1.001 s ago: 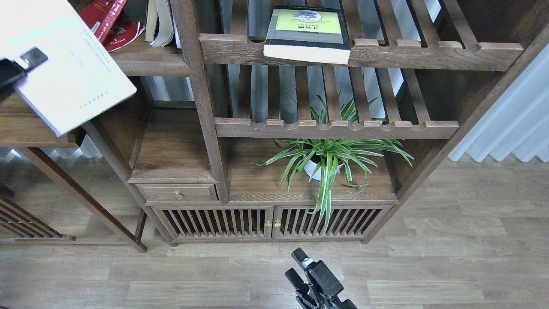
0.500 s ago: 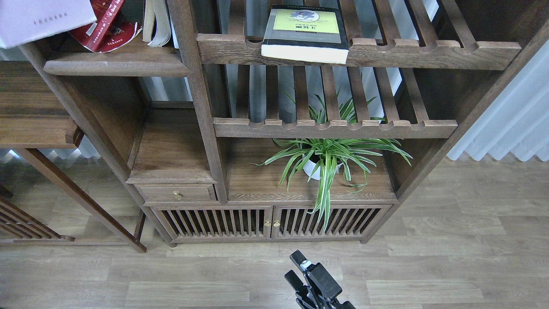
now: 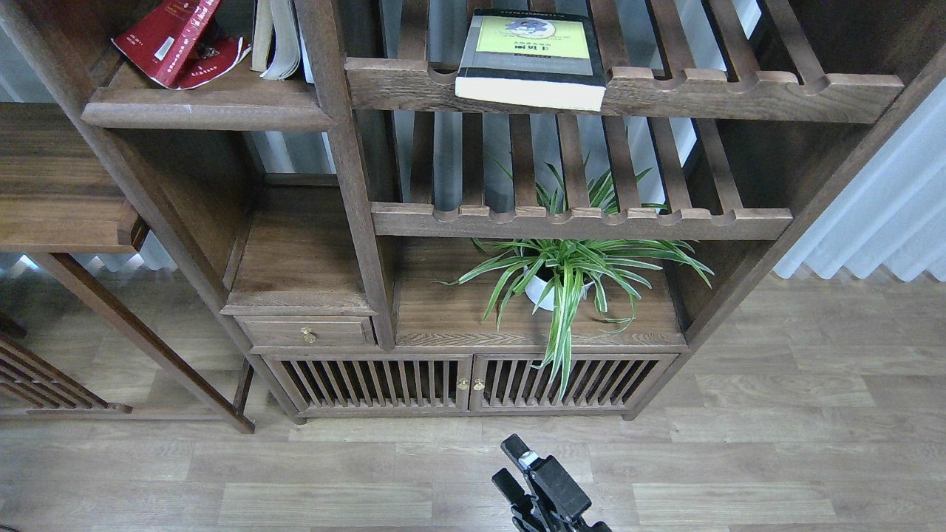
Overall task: Organize books on shelf
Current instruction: 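Place the white book beside the red book with the left gripper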
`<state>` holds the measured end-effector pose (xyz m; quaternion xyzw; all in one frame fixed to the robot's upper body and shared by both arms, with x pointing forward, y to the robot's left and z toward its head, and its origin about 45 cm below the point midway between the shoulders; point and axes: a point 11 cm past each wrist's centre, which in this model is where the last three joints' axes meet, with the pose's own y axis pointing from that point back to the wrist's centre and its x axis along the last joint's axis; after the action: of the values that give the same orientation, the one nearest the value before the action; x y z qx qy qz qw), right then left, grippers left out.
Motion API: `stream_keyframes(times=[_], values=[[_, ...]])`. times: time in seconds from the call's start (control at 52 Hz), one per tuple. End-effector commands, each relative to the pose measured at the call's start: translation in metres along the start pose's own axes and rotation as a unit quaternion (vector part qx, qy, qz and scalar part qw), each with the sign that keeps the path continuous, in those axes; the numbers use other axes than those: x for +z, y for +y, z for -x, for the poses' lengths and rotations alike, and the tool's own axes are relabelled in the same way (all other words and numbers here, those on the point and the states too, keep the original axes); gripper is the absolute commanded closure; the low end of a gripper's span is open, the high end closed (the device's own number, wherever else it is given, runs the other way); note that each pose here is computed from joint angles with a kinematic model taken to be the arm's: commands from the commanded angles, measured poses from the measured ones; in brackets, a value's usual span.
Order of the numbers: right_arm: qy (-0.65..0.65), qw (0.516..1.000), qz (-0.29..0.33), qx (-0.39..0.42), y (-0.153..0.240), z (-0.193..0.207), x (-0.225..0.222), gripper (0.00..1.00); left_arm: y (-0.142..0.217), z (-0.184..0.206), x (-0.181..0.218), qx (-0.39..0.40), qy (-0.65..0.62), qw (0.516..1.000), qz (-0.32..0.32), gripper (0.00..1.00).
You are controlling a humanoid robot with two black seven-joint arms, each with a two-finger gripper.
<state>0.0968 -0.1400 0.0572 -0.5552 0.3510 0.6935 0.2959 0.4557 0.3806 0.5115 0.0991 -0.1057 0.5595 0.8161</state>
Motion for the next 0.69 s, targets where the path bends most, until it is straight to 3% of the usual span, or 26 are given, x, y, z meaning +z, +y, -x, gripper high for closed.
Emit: stream_keyframes(times=[0.0, 0.366, 0.674], values=[[0.000, 1.000, 0.000, 0.000, 0.000, 0.000, 0.000, 0.06, -0.023, 0.015, -0.014, -0.012, 0.020, 1.000, -0.011, 0.95], [0.000, 1.000, -0.002, 0.002, 0.002, -0.001, -0.001, 0.05, -0.060, 0.020, -0.018, -0.006, 0.050, 0.998, -0.038, 0.94], [-0.003, 1.000, -0.005, 0.009, 0.007, -0.004, 0.000, 0.03, -0.079, 0.035, -0.040, -0.016, 0.071, 0.996, -0.042, 0.80]])
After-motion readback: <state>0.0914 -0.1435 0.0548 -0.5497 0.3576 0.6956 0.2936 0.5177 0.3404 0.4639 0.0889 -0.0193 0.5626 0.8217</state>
